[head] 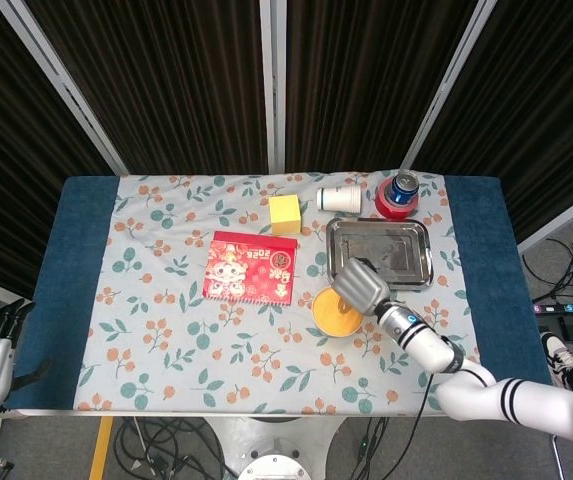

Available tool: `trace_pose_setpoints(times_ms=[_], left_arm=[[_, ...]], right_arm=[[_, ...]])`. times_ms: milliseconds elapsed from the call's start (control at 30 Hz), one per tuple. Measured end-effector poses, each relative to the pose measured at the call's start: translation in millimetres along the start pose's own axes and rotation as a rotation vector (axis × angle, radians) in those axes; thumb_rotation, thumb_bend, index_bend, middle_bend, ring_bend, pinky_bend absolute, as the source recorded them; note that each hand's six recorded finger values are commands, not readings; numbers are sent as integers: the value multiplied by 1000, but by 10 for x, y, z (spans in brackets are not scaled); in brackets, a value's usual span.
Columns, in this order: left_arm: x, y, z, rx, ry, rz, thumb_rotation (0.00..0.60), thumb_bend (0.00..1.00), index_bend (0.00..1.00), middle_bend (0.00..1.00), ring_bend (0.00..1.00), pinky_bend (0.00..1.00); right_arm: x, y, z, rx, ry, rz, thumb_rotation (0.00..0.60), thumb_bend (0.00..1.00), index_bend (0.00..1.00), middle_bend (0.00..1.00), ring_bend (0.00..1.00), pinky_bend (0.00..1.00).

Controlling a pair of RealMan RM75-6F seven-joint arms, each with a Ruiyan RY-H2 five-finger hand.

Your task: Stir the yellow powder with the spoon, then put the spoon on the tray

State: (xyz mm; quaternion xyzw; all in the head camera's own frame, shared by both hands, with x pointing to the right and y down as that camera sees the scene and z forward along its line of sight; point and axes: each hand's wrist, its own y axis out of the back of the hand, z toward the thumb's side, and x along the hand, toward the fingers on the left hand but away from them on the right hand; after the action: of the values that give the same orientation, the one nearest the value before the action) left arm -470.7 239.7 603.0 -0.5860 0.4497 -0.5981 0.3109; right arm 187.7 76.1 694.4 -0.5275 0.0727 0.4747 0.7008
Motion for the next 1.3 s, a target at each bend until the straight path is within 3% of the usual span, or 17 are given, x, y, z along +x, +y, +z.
trace_pose_setpoints(times_ms=[267,567,733,1000,1300], left_arm=[[2,-39,-20,-10,2,-7,600,220,185,178,119,125],[-8,-69,-47,-16,6,-10,600,220,185,179,119,125],[-18,-87,-53,-17,7,-15,600,219,185,178,119,125],[-11,-82,-29,-15,-2,-11,600,219,185,179,119,125],[-3,-51,4,-7,-11,-6,600,219,185,178,119,125]], right_arm=[[-155,123,85,198,0,-19,600,458,744,947,908,1000],[-225,157,399,274,45,-21,600,464,762,952,908,1000],[-200,191,498,243,50,-30,600,464,765,953,908,1000],[-53,230,563,101,46,-35,600,465,776,954,908,1000],[93,160,334,-1,-17,-18,600,468,779,954,908,1000]])
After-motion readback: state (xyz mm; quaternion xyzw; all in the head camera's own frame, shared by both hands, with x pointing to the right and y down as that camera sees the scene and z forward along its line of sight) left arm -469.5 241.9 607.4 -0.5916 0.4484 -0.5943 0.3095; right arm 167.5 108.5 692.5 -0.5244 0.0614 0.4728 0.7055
